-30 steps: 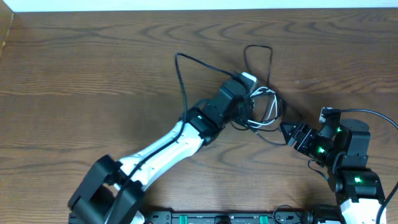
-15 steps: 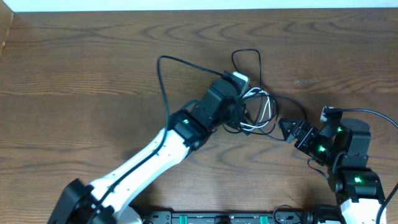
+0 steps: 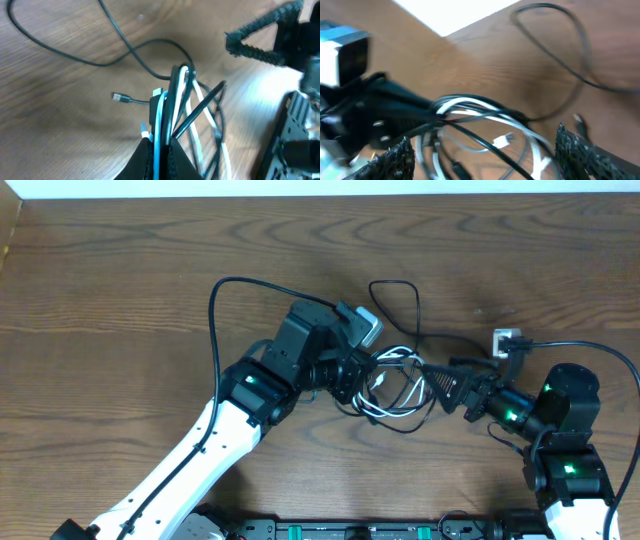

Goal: Untangle cables

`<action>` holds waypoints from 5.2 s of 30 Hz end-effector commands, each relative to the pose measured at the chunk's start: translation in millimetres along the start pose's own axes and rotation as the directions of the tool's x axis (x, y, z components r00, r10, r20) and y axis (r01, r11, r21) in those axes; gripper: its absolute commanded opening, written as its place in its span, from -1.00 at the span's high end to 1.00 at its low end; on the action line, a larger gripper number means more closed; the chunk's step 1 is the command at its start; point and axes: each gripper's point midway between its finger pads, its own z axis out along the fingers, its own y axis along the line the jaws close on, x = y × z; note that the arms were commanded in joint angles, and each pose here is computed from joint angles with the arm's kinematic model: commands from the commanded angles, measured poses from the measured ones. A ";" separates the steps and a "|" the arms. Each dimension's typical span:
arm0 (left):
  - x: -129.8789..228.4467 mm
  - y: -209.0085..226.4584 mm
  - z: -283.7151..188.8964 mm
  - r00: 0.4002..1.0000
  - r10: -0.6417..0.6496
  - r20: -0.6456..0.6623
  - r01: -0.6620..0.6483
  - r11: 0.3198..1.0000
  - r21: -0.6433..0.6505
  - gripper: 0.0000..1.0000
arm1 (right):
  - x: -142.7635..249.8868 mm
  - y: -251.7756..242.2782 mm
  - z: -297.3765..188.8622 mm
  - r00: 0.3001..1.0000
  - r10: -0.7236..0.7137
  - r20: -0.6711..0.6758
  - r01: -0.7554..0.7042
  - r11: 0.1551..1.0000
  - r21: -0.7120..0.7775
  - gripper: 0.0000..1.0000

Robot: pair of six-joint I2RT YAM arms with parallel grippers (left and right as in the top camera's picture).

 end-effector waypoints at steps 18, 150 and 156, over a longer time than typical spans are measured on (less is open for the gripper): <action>-13.1 -68.0 -38.1 0.989 0.096 0.111 -0.137 0.876 0.462 0.85 | 44.9 -25.8 45.9 0.970 -0.113 -0.213 0.112 0.994 -0.016 -0.02; 8.6 25.5 72.4 0.583 -0.805 0.113 0.812 0.572 -0.116 -0.87 | -18.5 -161.1 -18.4 0.912 0.226 0.343 -0.399 0.690 0.604 -0.98; 29.7 34.1 96.7 0.447 -0.888 0.103 0.889 0.429 -0.158 -0.87 | -14.4 -165.9 -22.5 0.911 0.227 0.344 -0.403 0.664 0.629 -0.99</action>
